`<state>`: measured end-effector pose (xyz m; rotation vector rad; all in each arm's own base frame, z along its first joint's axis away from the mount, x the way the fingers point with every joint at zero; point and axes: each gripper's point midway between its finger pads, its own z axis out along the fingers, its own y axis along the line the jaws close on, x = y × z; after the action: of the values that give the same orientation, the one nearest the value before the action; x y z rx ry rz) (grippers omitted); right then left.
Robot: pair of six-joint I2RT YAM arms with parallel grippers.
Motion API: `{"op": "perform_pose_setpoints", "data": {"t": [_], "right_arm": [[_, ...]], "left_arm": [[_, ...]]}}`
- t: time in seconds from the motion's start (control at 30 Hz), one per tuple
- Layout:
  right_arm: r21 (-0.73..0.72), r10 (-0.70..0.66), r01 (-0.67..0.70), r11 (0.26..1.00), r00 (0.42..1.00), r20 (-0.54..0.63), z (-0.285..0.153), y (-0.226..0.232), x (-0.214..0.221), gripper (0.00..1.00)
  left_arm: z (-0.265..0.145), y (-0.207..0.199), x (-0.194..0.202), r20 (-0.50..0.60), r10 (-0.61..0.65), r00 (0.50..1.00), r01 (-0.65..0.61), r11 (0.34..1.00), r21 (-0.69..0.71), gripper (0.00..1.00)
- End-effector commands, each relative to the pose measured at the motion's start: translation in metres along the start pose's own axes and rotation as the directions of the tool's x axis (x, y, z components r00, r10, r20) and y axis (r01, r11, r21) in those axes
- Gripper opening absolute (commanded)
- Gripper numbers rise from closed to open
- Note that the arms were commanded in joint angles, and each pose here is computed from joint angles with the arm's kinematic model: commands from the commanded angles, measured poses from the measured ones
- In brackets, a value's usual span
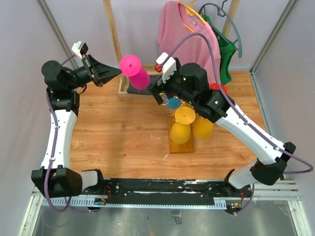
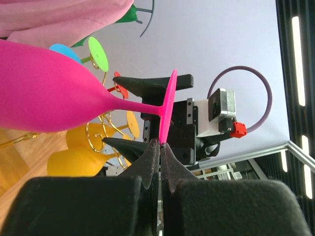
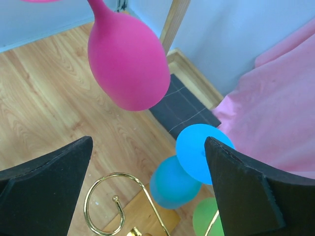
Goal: Take the wine glass off the wine glass rack
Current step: Pick up the wine glass from the wine rack, then place the wine glass at the center of the board.
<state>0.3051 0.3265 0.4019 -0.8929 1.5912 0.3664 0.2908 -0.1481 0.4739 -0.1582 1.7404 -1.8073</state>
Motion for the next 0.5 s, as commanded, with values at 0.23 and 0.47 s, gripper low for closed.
{"op": "perform_pose_setpoints", "data": {"t": [0.23, 0.47], "right_arm": [[0.000, 0.055, -0.056, 0.998, 0.977, 0.206, -0.023, -0.009, -0.081, 0.99], [-0.052, 0.107, -0.099, 0.994, 0.976, 0.191, -0.010, 0.003, -0.078, 0.99]], "left_arm": [[-0.002, -0.006, 0.004, -0.008, 0.104, 0.995, -0.103, 0.993, 0.052, 0.00], [-0.001, -0.017, -0.005, 0.042, 0.083, 0.996, -0.086, 0.993, 0.081, 0.00]]}}
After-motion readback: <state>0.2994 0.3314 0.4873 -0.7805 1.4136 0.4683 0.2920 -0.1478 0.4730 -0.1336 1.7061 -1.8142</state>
